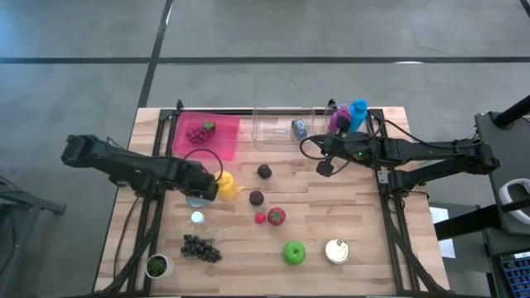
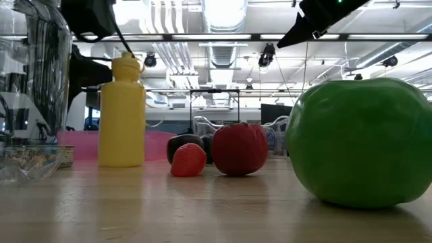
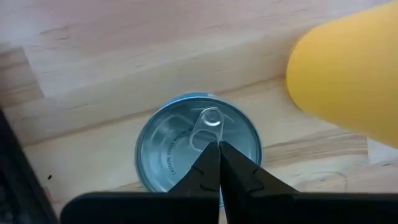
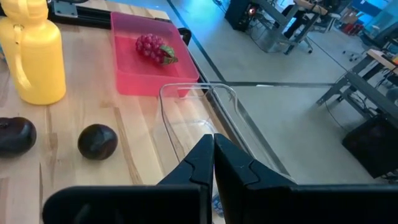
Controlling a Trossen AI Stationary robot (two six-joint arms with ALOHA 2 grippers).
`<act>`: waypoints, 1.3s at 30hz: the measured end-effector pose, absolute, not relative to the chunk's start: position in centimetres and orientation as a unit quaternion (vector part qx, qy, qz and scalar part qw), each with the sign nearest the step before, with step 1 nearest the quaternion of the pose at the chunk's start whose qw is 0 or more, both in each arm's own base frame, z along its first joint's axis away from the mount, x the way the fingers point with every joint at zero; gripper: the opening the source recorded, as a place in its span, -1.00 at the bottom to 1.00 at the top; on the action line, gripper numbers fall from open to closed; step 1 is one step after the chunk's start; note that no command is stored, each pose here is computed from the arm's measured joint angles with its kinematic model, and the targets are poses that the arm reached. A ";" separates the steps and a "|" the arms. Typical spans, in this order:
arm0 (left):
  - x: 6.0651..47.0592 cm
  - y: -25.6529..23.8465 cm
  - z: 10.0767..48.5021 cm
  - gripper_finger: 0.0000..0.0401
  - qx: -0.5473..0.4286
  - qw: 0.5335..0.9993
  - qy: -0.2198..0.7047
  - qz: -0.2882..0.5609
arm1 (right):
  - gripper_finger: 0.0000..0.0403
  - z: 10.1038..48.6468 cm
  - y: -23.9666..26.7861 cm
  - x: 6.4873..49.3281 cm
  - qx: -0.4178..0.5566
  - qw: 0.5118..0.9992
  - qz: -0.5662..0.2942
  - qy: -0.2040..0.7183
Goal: Pick & Place Food Item
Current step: Put the yellow water bottle into the right transparent bin
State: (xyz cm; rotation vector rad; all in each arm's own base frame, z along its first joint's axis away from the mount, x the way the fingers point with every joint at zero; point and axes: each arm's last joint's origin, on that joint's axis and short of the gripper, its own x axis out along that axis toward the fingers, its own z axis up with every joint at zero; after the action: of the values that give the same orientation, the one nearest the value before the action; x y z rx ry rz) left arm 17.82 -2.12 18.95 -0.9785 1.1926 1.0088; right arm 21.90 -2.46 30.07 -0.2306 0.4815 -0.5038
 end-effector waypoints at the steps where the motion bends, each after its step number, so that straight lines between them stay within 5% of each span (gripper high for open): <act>1: 17.9 -2.1 18.8 -1.00 -0.421 0.604 0.517 0.437 | -0.96 30.1 -2.5 21.9 -0.113 0.933 -0.246 0.235; 13: 18.3 -2.1 18.8 -1.00 -0.398 0.617 0.529 0.426 | -0.96 30.1 -2.5 21.9 -0.115 0.933 -0.246 0.235; 21: 17.5 -2.0 21.1 -1.00 -0.365 0.585 0.561 0.458 | -0.96 30.1 -2.5 21.9 -0.114 0.933 -0.246 0.235; 39: 18.8 -2.1 24.2 -1.00 -0.303 0.675 0.564 0.367 | -0.96 30.1 -2.5 21.9 -0.114 0.933 -0.246 0.235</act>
State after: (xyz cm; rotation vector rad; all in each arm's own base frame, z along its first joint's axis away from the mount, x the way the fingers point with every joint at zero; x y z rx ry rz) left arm 18.80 -2.09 24.22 -0.6826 1.2690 0.8257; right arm 21.91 -2.47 30.09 -0.2326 0.4805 -0.5034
